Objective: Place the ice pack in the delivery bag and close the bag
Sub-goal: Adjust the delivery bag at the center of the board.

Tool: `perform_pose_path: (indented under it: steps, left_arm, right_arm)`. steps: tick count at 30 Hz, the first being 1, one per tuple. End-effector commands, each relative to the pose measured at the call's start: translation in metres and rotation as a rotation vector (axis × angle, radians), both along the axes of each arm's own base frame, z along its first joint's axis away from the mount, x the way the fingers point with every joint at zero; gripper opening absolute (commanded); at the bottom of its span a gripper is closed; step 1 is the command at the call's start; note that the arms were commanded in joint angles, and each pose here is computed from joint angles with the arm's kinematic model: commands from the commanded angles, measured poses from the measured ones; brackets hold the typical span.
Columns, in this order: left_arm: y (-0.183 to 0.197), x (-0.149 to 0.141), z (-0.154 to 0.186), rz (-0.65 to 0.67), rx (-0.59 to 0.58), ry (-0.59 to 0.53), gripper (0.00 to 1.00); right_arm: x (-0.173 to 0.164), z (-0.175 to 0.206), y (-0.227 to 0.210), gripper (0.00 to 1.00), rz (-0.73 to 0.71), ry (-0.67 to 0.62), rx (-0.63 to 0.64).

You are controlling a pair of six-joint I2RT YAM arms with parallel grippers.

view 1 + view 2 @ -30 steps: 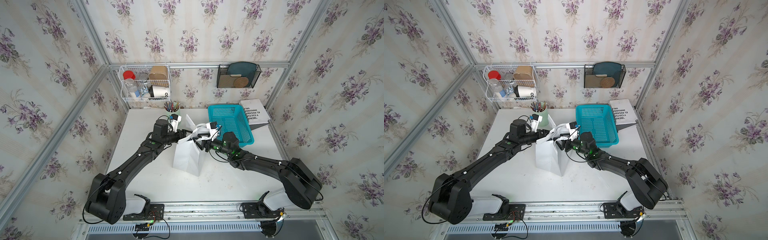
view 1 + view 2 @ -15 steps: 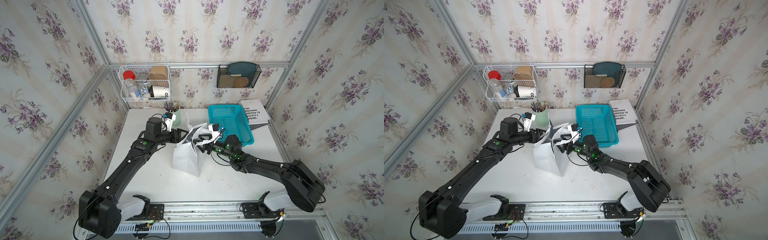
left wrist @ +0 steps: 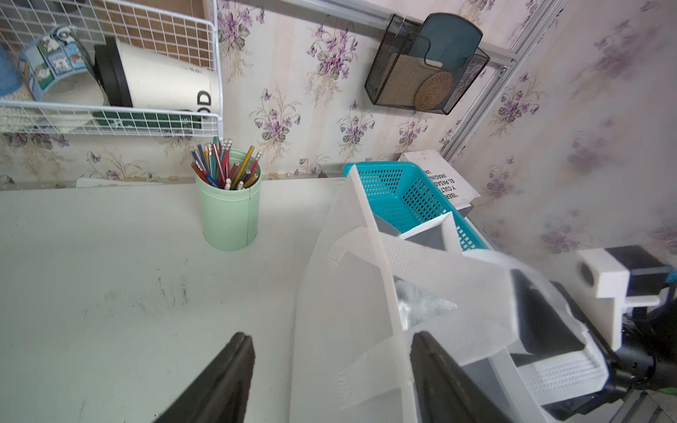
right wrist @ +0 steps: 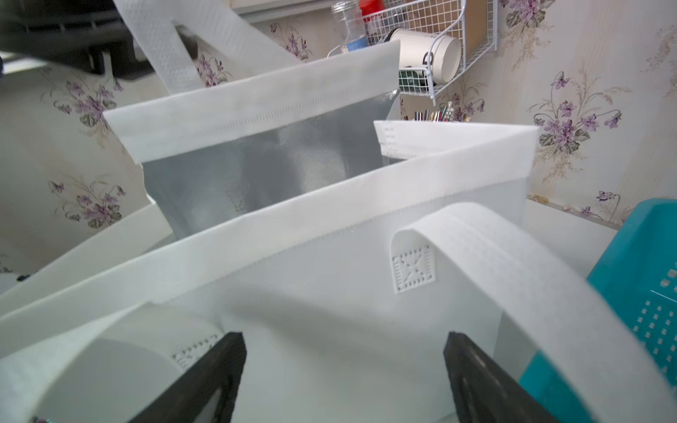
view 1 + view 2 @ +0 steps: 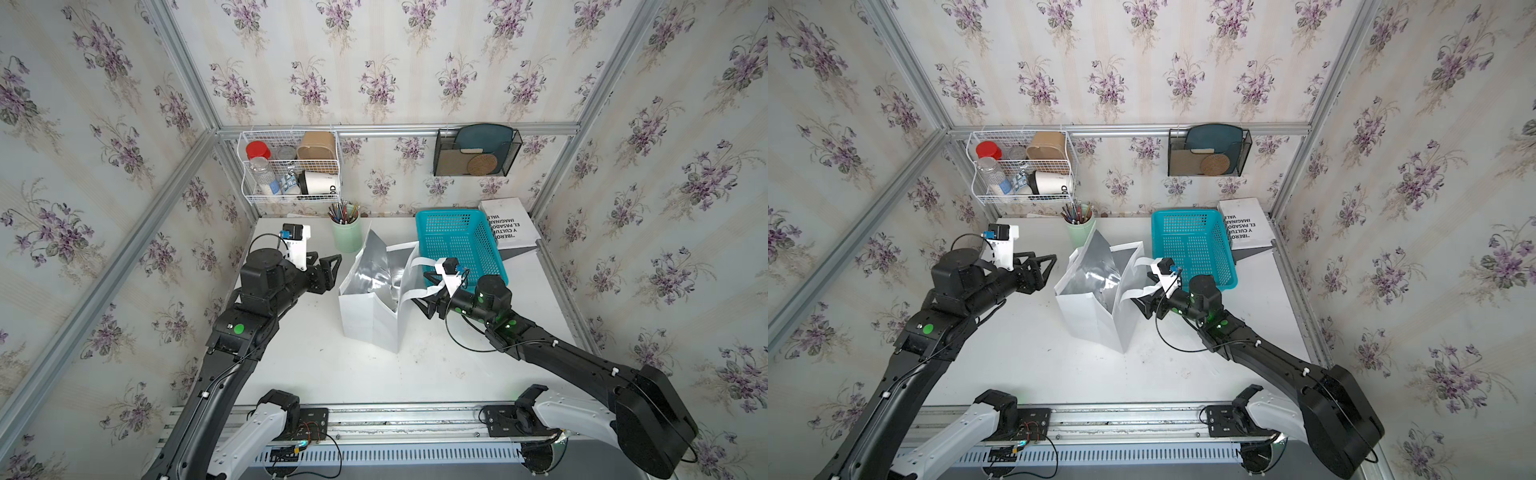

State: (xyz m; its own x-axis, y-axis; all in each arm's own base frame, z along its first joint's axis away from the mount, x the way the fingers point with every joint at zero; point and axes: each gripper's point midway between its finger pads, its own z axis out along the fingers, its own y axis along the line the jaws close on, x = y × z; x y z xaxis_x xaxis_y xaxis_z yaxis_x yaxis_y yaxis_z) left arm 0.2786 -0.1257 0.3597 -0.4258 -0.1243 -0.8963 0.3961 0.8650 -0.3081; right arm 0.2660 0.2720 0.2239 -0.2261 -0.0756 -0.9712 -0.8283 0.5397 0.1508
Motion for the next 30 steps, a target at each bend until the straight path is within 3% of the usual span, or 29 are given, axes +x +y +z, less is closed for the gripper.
perform_pose_path:
  steps: [1,4,7,12,15,18,20,24,28,30]
  left_arm:
    - [-0.012,-0.01,0.003,-0.091,0.005,0.066,0.71]
    - [-0.04,-0.022,0.018,-0.268,-0.056,0.09,0.71]
    - [-0.048,-0.026,0.009,-0.327,0.017,0.116,0.71]
    - [-0.05,-0.019,0.002,-0.347,0.148,0.086,0.72]
    - [-0.05,-0.002,0.009,-0.302,0.171,0.111,0.72]
    - [-0.049,0.014,0.007,-0.251,0.179,0.196,0.71]
    - [-0.049,0.017,0.017,-0.234,0.157,0.19,0.71]
    - [-0.048,-0.004,0.05,-0.259,0.076,-0.032,0.72]
    - [-0.022,-0.039,0.025,-0.221,0.158,-0.286,0.76]
    - [-0.012,-0.054,0.009,-0.195,0.163,-0.359,0.76]
  right_arm:
    - [0.003,-0.019,-0.019,0.92,-0.047,-0.021,-0.115]
    - [0.02,-0.007,-0.05,0.94,-0.139,-0.035,-0.062]
    - [0.035,0.006,-0.071,0.99,-0.174,-0.126,-0.05]
    - [0.055,0.024,-0.052,1.0,0.053,-0.311,-0.117]
    - [0.067,0.024,-0.032,0.99,0.192,-0.306,-0.133]
    - [0.079,0.035,-0.018,0.98,0.26,-0.31,-0.093]
    - [0.087,0.034,-0.008,0.97,0.304,-0.294,-0.077]
    - [0.102,0.033,0.007,0.92,0.365,-0.256,-0.07]
    - [0.102,0.03,0.017,0.86,0.432,-0.244,-0.049]
    - [0.101,0.033,0.022,0.83,0.459,-0.245,-0.033]
